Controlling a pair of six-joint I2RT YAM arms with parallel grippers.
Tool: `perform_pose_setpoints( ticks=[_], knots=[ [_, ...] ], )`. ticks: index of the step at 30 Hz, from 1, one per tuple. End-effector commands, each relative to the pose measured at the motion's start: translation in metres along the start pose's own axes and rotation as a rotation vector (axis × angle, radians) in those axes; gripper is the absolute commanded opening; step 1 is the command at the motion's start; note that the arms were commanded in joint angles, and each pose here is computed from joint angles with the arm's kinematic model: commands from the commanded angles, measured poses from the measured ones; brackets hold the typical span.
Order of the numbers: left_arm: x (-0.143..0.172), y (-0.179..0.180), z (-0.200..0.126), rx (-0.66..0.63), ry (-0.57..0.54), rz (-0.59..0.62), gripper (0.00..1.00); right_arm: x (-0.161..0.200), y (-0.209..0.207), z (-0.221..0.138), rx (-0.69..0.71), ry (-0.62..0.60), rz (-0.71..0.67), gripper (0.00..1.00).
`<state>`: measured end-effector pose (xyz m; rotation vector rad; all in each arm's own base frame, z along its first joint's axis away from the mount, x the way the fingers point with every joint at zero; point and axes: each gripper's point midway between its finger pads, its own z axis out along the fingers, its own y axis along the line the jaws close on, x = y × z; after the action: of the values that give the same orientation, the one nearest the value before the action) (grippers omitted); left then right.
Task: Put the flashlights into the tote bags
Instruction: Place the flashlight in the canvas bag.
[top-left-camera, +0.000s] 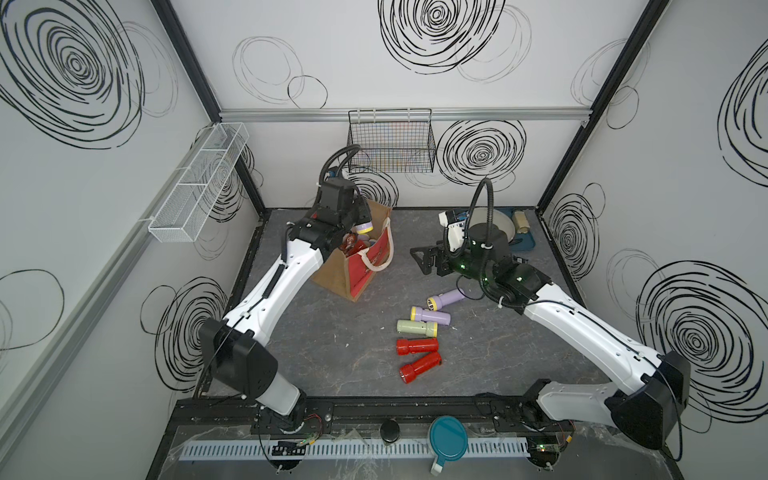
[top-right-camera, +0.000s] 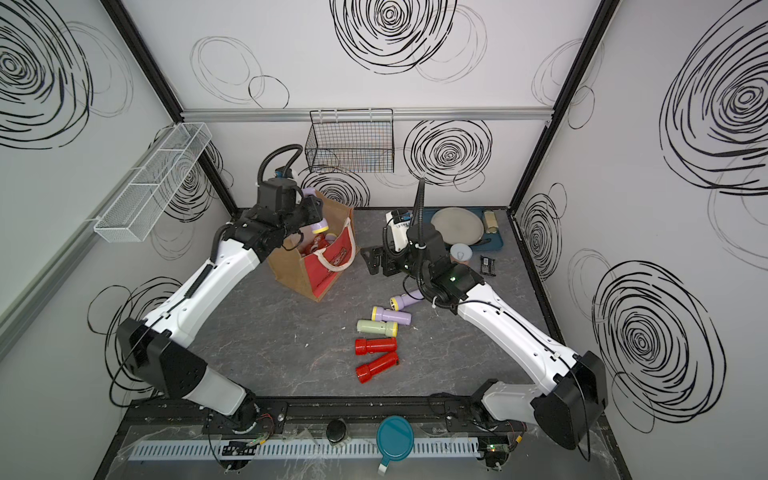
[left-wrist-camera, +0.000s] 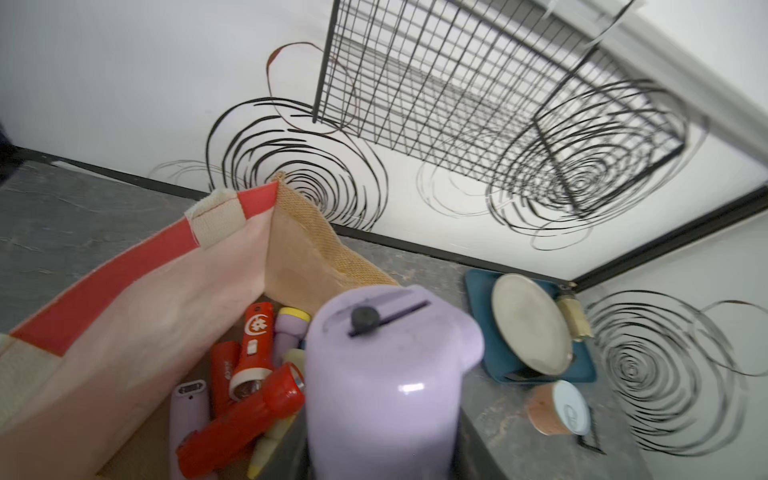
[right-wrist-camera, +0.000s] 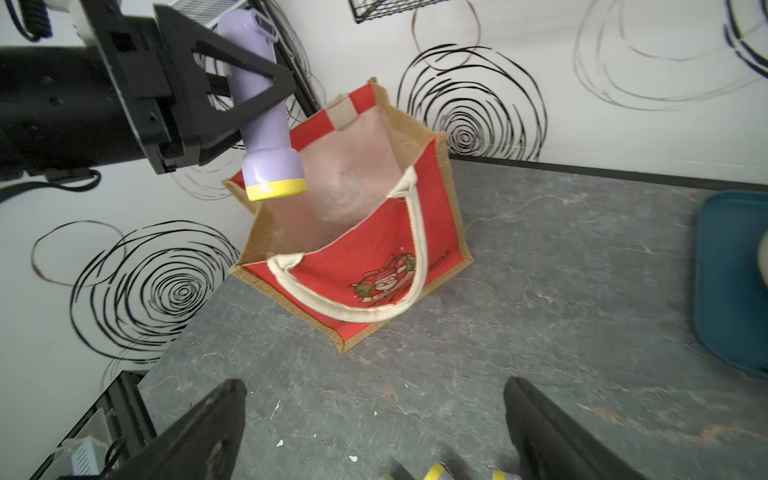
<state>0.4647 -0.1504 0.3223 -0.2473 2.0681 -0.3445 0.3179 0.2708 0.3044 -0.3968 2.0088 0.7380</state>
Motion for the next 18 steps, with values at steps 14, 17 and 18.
perform_pose_setpoints(
  ticks=[14, 17, 18],
  knots=[
    [0.051, 0.049, 0.073, -0.340, 0.099, 0.236, 0.20, 0.084, -0.124, -0.023, 0.468, 0.290, 0.343, 1.00],
    [0.055, 0.055, 0.076, -0.347, 0.108, 0.225, 0.31, 0.094, -0.127, -0.017, 0.446, 0.303, 0.387, 1.00],
    [0.056, 0.055, 0.075, -0.345, 0.107, 0.220, 0.35, 0.098, -0.128, -0.014, 0.444, 0.312, 0.400, 1.00]
  ],
)
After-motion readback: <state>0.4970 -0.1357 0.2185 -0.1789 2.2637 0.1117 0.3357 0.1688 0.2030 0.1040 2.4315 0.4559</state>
